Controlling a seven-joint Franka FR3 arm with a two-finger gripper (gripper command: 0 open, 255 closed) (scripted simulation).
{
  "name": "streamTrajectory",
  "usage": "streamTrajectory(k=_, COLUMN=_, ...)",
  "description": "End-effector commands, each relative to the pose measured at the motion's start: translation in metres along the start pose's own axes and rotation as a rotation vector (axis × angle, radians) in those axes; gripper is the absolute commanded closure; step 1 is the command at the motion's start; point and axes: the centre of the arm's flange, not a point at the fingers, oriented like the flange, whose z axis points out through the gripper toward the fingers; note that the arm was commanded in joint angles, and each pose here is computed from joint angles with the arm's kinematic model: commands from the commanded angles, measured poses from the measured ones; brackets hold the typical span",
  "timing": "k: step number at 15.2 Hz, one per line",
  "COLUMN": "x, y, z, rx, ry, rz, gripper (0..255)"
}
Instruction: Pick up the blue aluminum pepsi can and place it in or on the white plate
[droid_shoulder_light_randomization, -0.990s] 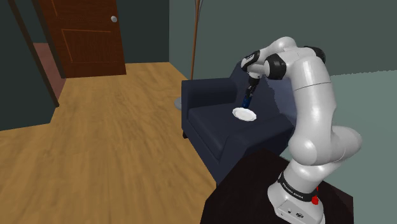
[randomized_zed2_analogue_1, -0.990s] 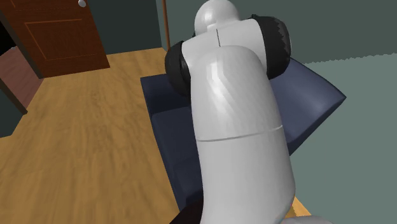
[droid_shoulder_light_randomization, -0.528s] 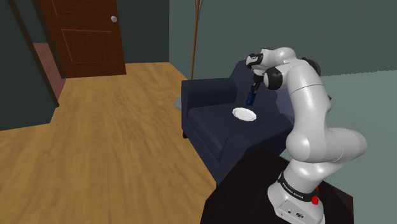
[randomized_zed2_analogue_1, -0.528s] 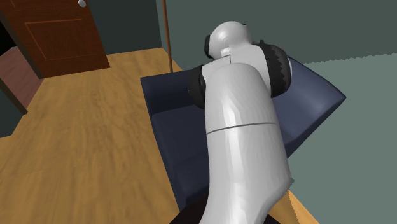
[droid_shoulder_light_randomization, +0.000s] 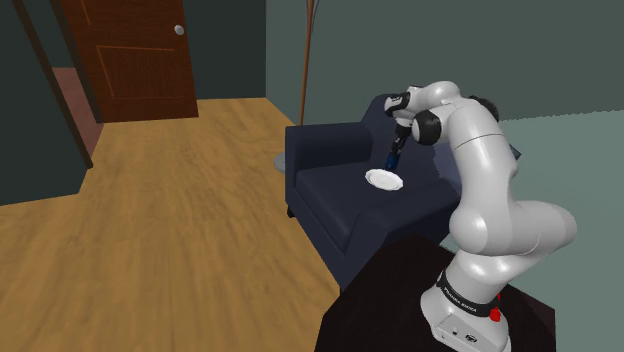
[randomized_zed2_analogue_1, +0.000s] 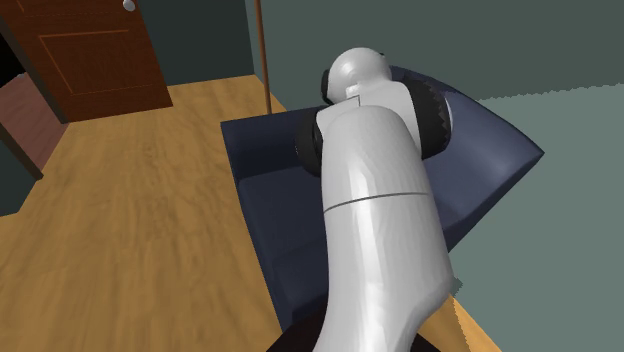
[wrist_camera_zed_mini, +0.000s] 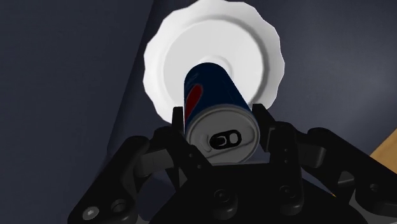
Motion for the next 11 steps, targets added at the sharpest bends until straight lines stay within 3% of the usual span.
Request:
streamTrajectory(k=1, x=0.0, y=0.0, z=0.011, rx=-0.001, ry=0.001, rz=0.0, gripper=255)
streamTrajectory(k=11, x=0.0, y=0.0, z=0.059, rx=-0.001, ry=0.001, rz=0.0, gripper=255)
